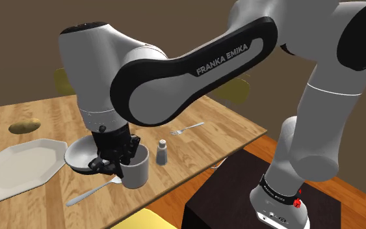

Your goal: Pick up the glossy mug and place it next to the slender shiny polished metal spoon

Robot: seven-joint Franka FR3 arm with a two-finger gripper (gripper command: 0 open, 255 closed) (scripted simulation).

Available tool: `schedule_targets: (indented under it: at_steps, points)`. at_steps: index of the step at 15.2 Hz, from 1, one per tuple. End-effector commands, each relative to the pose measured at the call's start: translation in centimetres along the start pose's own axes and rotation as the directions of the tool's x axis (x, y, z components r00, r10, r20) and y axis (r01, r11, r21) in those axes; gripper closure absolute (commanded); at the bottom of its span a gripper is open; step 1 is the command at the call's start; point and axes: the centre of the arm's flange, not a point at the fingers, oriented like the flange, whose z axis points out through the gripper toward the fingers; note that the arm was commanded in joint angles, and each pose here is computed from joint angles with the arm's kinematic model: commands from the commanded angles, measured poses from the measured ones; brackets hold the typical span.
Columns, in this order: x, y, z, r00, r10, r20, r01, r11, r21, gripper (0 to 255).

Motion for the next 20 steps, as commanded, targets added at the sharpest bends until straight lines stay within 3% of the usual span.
schedule_targets:
  at_steps: [1, 13, 20]
  points:
    - [0.0, -0.2, 1.1, 1.000, 0.000, 0.000, 0.000, 1.000, 0.000, 255]
    - [0.2, -0.6, 7.9, 1.000, 0.000, 0.000, 0.000, 1.000, 0.000, 255]
    - [0.2, -0.6, 7.9, 1.000, 0.000, 0.000, 0.000, 1.000, 0.000, 255]
